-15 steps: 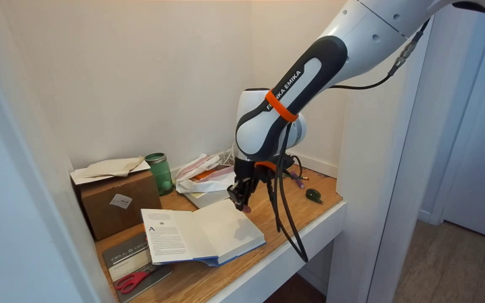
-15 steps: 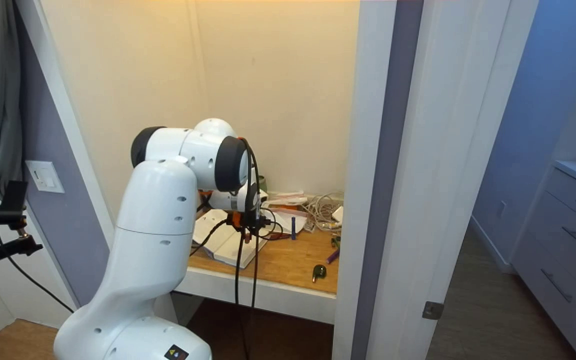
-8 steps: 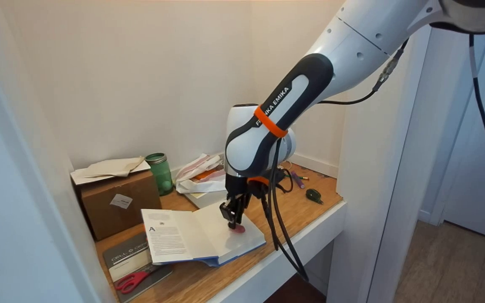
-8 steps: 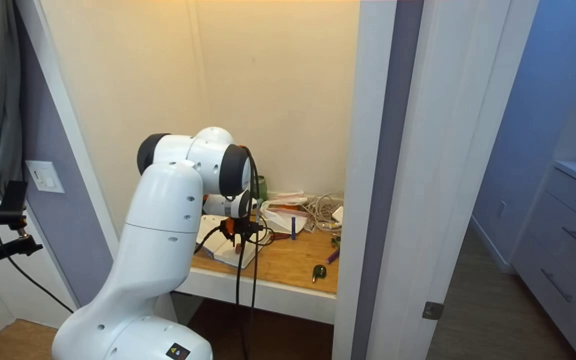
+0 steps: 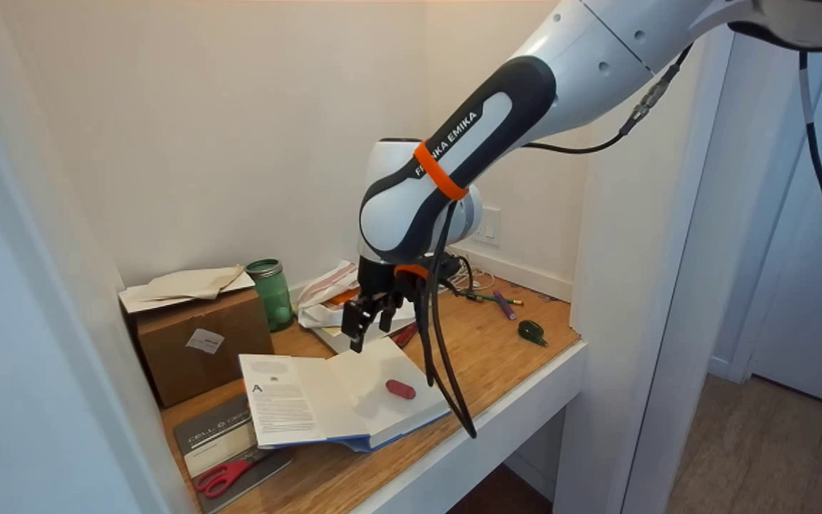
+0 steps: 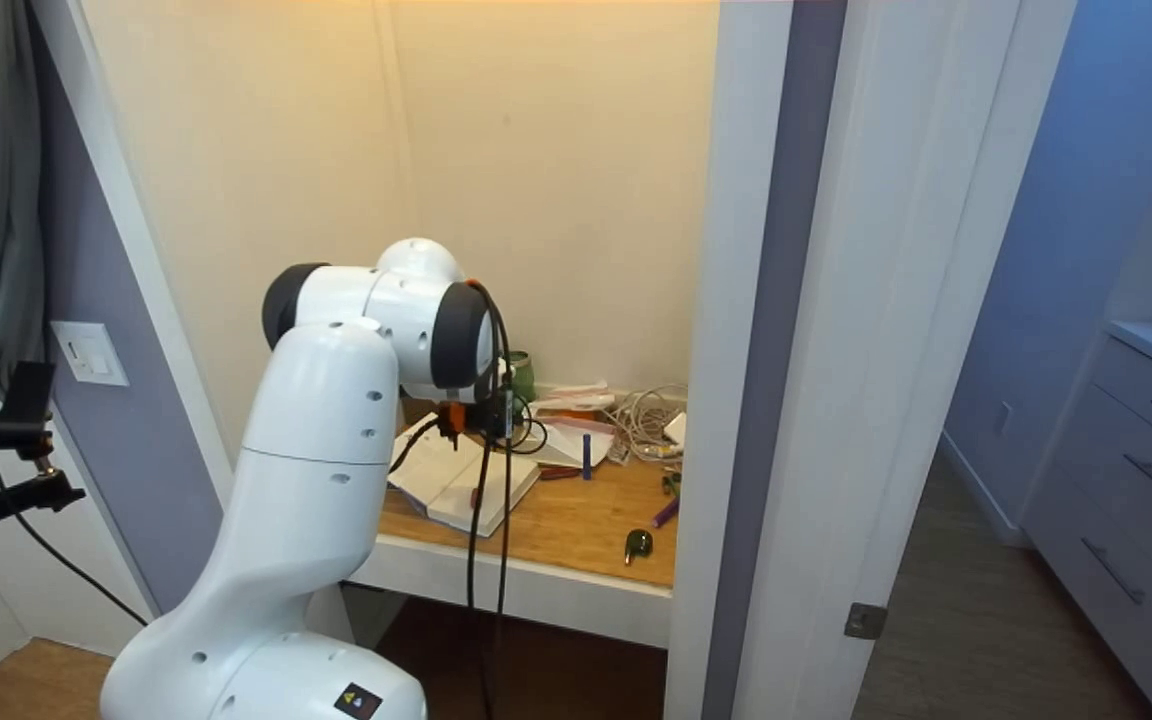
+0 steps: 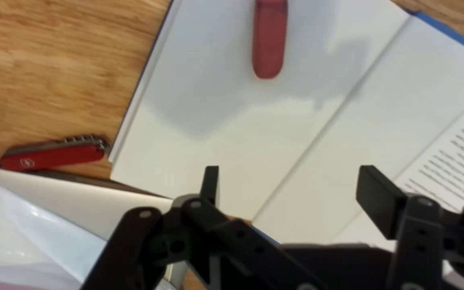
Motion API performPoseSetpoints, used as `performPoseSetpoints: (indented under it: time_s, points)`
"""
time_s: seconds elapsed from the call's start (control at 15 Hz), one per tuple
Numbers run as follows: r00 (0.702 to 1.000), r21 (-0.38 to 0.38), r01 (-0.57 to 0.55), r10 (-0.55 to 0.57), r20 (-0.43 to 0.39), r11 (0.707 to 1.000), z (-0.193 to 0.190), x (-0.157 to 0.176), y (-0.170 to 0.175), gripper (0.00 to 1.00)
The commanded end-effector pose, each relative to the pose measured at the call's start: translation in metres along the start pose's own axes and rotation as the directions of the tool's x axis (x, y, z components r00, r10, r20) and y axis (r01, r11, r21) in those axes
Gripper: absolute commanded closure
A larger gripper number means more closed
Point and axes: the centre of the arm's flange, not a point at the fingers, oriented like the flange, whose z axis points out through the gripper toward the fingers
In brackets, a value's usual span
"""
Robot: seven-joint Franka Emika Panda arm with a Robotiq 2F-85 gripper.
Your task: Move the purple object to the right, open the book, put the purple object inside then close the book
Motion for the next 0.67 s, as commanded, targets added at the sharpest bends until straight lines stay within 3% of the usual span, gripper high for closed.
performPoseSetpoints:
  time_s: [0.0, 0.13, 0.2, 0.33, 0.6]
  points:
    - [1.000, -0.012, 0.016, -0.016, 0.014, 1.000, -0.035, 0.036, -0.052, 0.00]
    - [0.998, 0.015, 0.054, -0.055, 0.041, 0.998, -0.038, 0.044, -0.082, 0.00]
    - [0.999, 0.010, 0.046, -0.046, 0.015, 0.999, -0.036, 0.029, -0.063, 0.00]
    - [0.998, 0.018, 0.065, -0.065, 0.026, 0.998, -0.040, 0.033, -0.085, 0.00]
    - [0.997, 0.041, 0.071, -0.072, 0.021, 0.997, -0.040, 0.030, -0.088, 0.00]
